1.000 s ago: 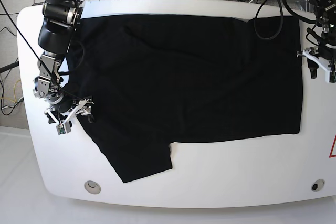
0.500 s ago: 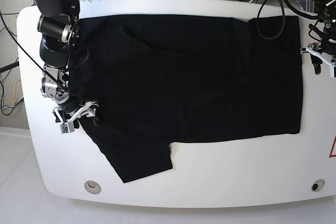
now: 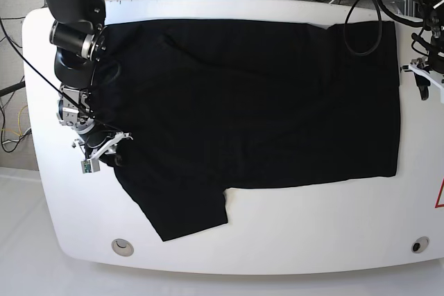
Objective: Fold the T-shirt properly
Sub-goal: 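Move the open right gripper along the shirt's side toward the hem, then move the left gripper along the shirt's side toward the hem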
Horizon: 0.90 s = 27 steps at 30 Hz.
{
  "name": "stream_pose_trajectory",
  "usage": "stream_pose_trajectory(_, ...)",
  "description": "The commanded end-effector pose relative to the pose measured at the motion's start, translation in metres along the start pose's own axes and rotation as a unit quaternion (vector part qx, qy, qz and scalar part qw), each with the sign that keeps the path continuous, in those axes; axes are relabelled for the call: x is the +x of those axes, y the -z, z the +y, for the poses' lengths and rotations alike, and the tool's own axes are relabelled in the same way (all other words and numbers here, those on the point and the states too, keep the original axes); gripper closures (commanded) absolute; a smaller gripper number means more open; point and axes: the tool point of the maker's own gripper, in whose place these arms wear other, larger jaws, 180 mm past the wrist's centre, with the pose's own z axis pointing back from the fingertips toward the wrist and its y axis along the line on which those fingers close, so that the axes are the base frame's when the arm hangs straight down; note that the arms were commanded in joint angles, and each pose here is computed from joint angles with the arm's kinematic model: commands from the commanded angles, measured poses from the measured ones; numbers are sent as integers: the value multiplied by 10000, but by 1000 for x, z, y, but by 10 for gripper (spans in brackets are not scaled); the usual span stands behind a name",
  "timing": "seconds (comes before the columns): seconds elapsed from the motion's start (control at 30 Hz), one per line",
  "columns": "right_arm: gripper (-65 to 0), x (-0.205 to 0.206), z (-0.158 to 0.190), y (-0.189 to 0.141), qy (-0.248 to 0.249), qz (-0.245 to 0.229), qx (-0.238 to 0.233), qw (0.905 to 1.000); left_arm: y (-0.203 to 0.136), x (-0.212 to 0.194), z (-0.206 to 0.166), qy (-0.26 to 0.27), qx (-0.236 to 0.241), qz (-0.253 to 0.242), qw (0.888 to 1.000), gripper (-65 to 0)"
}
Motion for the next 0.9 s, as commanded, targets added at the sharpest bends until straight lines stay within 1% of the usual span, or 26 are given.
stream_pose_trajectory(0.0,0,-10,7,3,-236,381,127,9989,2,32,9,-20,112,-466,9988,-282)
stream_pose_trajectory(0.1,-18,-13,7,2,-276,436,133,9986,7,35,10,-103,109,-488,9987,-282)
stream_pose_trajectory(0.17,0,-14,7,2,-300,455,136,9984,12,38,11,-198,111,-527,9984,-282)
stream_pose_trajectory(0.37,0,-15,8,2,-301,466,144,9984,28,47,22,-373,137,-557,9977,-282)
stream_pose_trajectory(0.57,0,-15,7,2,-304,467,137,9984,52,43,25,-769,49,-425,9961,-283)
stream_pose_trajectory(0.67,0,-15,6,2,-307,468,130,9983,60,48,34,-816,42,-424,9958,-283)
stream_pose_trajectory(0.77,0,-15,6,2,-307,468,130,9983,67,50,28,-744,-220,-401,9962,-283)
stream_pose_trajectory(0.87,0,-15,6,2,-307,468,130,9983,75,55,13,-635,-650,-434,9949,-284)
